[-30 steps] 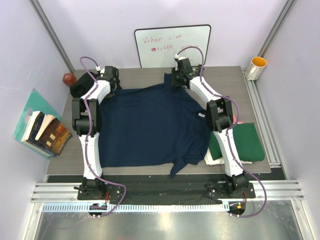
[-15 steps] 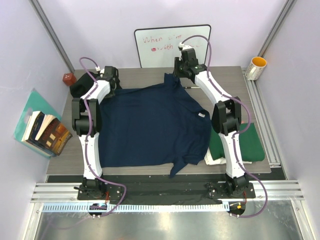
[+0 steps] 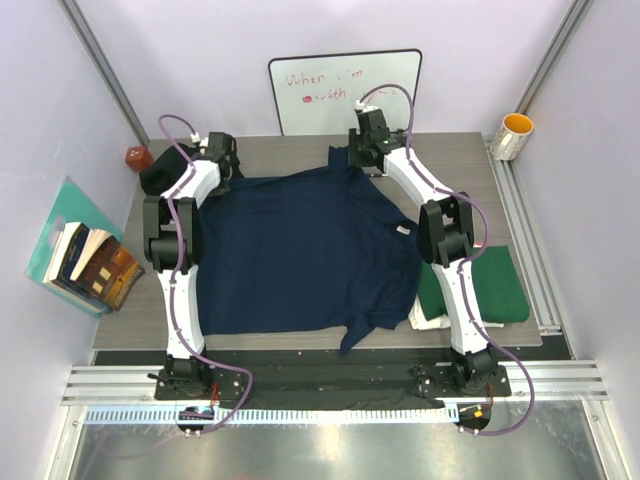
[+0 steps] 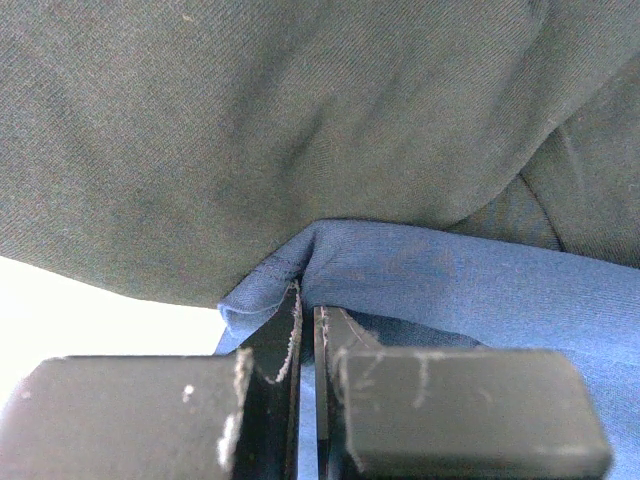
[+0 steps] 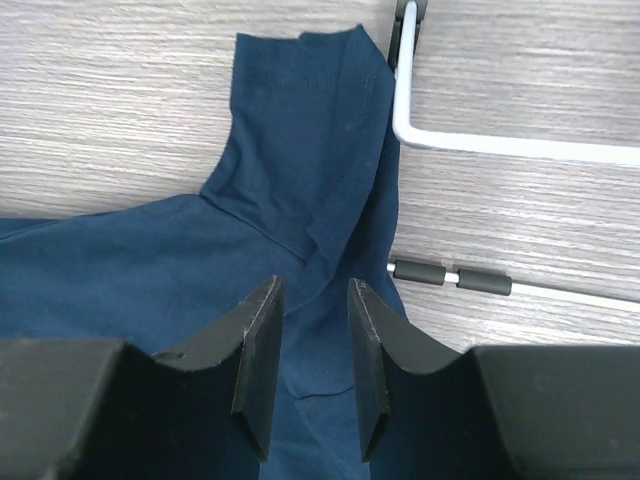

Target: Fold and stack the t-shirts

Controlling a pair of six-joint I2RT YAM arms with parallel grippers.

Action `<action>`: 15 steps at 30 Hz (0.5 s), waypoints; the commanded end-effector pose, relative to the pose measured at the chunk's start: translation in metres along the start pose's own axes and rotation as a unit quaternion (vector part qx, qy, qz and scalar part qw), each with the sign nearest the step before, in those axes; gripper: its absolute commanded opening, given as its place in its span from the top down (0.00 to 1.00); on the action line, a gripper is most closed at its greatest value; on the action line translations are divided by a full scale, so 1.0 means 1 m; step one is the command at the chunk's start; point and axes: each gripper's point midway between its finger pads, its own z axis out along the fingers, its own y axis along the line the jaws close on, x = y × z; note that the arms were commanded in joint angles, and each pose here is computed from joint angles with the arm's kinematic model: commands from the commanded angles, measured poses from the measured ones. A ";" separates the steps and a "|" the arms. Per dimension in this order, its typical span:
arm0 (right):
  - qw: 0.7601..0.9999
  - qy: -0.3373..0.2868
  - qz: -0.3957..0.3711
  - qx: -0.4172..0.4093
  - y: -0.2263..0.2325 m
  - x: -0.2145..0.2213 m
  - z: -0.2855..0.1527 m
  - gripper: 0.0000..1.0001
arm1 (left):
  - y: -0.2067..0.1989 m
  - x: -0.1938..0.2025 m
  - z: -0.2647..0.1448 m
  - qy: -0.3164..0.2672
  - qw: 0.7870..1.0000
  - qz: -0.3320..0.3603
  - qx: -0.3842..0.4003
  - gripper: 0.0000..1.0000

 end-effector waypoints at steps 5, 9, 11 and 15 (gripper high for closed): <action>1.000 -0.019 0.005 -0.007 0.003 -0.011 0.009 0.62 | 0.003 -0.014 -0.008 -0.017 1.000 -0.023 0.008 1.00; 1.000 -0.012 0.010 -0.009 0.003 -0.004 0.018 0.62 | 0.003 -0.011 -0.008 -0.015 1.000 -0.021 0.008 1.00; 1.000 -0.007 0.009 -0.006 0.001 0.002 0.023 0.61 | 0.003 -0.010 -0.007 -0.014 1.000 -0.022 0.008 1.00; 1.000 -0.004 0.010 -0.002 -0.001 0.010 0.033 0.65 | 0.002 -0.010 -0.008 -0.013 1.000 -0.023 0.010 1.00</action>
